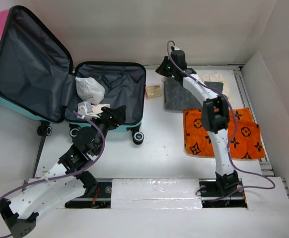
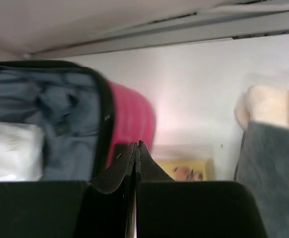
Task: Pack the luggage
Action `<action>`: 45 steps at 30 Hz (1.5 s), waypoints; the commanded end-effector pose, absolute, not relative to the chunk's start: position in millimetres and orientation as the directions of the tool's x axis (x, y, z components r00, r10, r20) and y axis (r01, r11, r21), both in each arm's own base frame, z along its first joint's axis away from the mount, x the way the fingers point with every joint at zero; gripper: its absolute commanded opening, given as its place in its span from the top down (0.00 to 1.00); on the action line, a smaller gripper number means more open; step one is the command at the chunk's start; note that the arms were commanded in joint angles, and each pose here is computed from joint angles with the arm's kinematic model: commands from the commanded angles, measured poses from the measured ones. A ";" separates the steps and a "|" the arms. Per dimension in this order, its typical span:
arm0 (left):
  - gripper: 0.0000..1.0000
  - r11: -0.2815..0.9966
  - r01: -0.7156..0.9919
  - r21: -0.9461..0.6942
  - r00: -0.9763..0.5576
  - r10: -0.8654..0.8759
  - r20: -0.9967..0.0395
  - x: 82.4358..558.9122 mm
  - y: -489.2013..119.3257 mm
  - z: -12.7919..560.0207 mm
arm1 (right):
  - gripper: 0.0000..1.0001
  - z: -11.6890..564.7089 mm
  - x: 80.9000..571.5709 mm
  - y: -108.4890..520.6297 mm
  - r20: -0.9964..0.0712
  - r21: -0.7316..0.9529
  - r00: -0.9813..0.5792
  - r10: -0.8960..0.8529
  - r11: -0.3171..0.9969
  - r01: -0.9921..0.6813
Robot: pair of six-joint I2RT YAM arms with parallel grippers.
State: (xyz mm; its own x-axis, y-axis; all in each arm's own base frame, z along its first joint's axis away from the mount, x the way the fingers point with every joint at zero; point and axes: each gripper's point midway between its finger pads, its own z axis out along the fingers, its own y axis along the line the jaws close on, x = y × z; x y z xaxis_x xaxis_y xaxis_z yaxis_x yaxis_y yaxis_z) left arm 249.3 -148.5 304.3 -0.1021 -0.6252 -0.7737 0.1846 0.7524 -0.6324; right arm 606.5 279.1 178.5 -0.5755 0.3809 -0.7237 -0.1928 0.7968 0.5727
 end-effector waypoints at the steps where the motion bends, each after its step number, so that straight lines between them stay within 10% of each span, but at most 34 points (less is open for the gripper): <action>1: 0.18 0.737 0.235 -0.634 -0.103 -0.629 -0.770 250.2 -158.6 311.6 | 1.00 148.1 614.7 288.7 -0.711 0.516 -0.634 0.303 0.838 -0.178; 18: 0.18 0.724 0.269 -0.635 -0.120 -0.629 -0.768 248.1 -165.6 312.1 | 1.00 33.5 567.2 285.5 -0.611 0.385 -0.771 0.182 0.919 -0.088; 32: 0.19 0.697 0.302 -0.650 -0.145 -0.641 -0.754 242.4 -170.4 313.3 | 0.99 113.4 489.4 246.0 -0.733 0.313 -0.660 0.165 0.943 -0.111; 39: 0.19 0.693 0.306 -0.653 -0.140 -0.646 -0.751 240.7 -168.6 318.4 | 0.29 158.3 476.0 250.7 -0.813 0.244 -0.569 0.126 0.960 -0.136; 45: 0.19 0.709 0.282 -0.646 -0.124 -0.641 -0.758 241.5 -162.0 316.4 | 0.11 114.3 475.6 287.4 -0.762 0.230 -0.647 0.009 0.938 -0.258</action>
State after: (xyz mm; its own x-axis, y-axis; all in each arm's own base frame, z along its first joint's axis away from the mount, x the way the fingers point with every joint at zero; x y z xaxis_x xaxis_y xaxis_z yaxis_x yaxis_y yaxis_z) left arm 242.6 -167.6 304.1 -0.1588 -0.6150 -0.7724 0.2758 0.7235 -0.6328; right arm 475.1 270.7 137.7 -0.6208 0.0808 -0.7798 -0.1930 0.9483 0.2520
